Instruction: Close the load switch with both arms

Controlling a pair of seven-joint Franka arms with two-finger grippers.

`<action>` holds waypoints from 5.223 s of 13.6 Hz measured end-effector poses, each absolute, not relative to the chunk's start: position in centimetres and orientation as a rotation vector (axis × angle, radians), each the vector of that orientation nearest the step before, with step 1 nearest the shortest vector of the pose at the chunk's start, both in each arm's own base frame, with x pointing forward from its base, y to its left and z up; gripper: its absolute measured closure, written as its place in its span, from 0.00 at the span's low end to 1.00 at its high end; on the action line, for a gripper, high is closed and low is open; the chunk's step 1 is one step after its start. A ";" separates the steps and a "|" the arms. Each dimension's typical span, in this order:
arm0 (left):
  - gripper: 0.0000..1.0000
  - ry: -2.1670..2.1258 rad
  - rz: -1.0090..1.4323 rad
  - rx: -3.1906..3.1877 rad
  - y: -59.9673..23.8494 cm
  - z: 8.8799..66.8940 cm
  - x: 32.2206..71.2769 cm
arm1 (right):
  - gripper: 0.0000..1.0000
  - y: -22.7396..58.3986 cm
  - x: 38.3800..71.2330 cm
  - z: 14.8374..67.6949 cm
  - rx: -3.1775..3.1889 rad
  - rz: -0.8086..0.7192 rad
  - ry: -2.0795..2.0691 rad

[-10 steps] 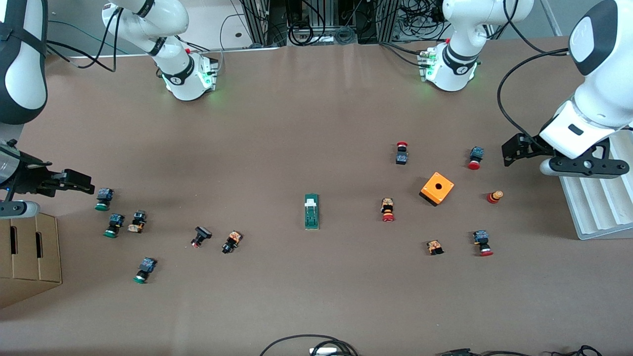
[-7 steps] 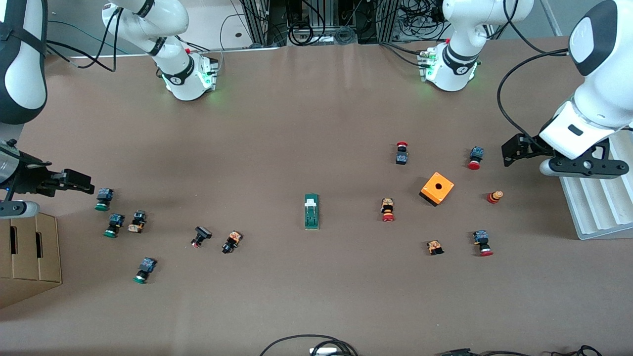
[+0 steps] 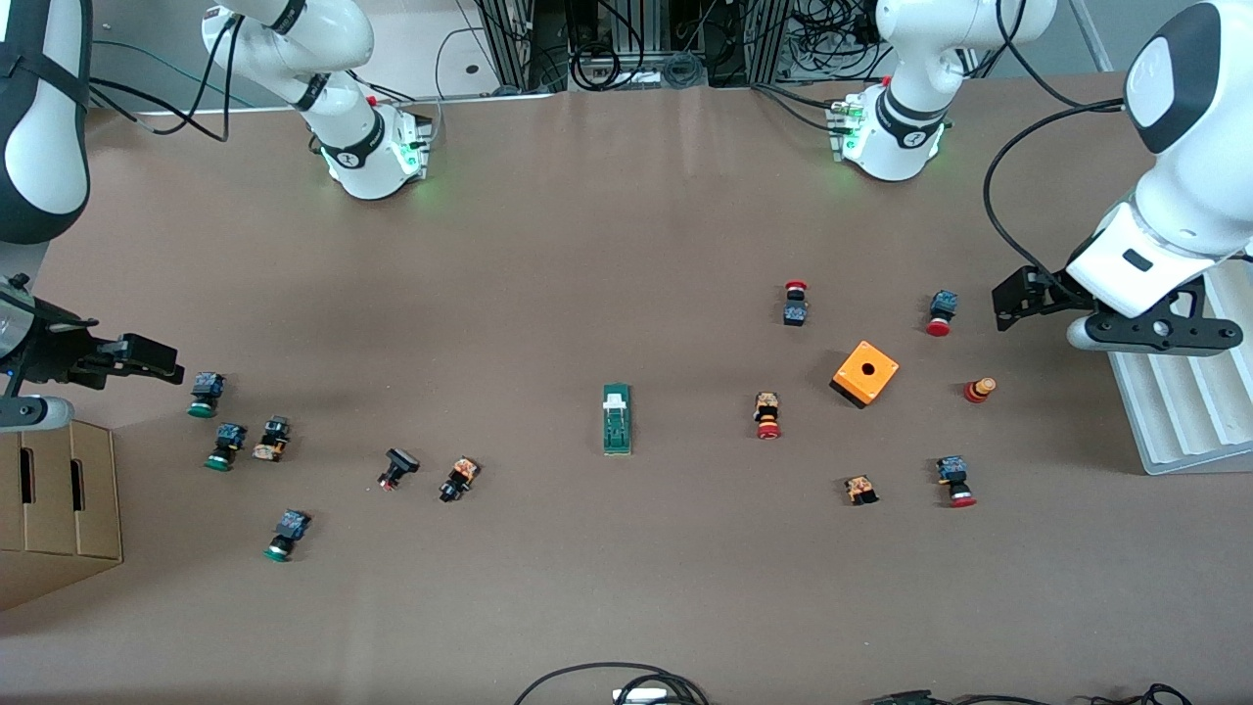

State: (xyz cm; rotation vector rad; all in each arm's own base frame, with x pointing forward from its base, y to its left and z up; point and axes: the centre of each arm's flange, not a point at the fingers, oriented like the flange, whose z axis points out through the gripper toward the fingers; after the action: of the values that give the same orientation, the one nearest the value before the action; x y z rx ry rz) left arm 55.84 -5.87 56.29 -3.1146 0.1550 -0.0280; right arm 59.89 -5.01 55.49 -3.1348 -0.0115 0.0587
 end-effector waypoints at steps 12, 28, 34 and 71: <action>0.00 0.154 -0.029 -3.115 -5.8 56.3 55.8 | 0.00 -3.7 60.7 53.5 -3.127 0.099 -0.046; 0.00 -0.084 -0.033 -3.209 -12.7 55.5 55.6 | 0.00 6.1 65.0 46.7 -3.121 0.000 -0.201; 0.00 -0.329 -0.071 -3.184 -26.0 56.0 51.2 | 0.00 5.9 66.2 44.5 -3.063 -0.041 -0.536; 0.00 -0.023 -1.716 -2.635 -56.8 8.2 33.9 | 0.00 22.0 67.4 36.1 -2.823 -0.286 -1.384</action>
State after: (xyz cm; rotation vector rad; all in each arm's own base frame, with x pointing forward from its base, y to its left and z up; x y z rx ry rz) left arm 33.89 -56.77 8.23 -2.6348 -0.0232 -1.7164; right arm 67.37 21.98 36.08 -2.8228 -1.3838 -0.2862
